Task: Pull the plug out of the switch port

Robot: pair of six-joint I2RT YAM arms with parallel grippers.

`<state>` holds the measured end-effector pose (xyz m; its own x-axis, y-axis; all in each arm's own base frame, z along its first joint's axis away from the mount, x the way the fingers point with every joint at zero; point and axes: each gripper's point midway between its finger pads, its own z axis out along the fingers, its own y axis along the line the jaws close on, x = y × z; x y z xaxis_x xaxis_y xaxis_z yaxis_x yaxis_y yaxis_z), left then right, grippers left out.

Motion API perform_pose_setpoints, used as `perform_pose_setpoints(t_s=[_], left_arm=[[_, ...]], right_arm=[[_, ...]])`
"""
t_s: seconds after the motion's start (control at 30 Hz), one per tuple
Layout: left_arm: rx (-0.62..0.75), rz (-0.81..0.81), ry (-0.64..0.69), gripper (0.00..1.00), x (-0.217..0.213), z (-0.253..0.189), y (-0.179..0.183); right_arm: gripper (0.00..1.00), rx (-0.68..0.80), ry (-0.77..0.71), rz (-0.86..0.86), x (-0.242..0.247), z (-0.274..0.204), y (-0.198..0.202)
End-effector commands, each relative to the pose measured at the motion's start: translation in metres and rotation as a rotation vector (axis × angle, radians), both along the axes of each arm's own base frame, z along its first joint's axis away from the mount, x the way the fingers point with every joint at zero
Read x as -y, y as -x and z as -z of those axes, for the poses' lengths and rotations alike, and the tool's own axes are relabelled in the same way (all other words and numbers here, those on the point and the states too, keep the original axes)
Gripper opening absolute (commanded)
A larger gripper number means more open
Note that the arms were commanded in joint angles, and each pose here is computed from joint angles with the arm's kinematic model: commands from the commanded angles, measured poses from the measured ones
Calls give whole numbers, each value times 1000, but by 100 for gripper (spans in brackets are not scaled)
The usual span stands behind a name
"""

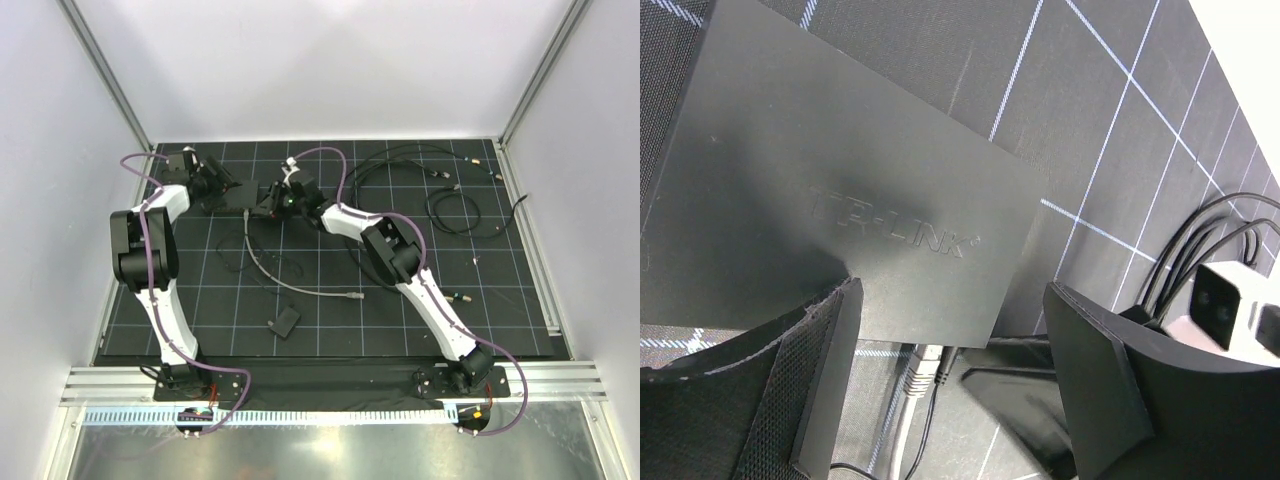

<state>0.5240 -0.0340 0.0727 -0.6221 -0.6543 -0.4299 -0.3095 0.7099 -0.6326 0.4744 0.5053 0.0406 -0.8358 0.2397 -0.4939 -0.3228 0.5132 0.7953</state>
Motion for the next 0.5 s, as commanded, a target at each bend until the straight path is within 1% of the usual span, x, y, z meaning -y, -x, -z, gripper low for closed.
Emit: perform_pose_setpoints(t_s=[0.0,0.13,0.37,0.47], left_arm=[[-17,-7,-32,77,-5,6,-4],[-56,-15,-16,77,-4,15,1],[-79,-5,-8,75,0,19,5],[-79,-2,-5,74,0,17,6]], right_arm=[[36,14,-8,5,-18,-1,3],[34,-14,-9,28,-18,9,3],[28,-57,-21,76,-12,17,2],[29,-80,-35,95,-5,21,-1]])
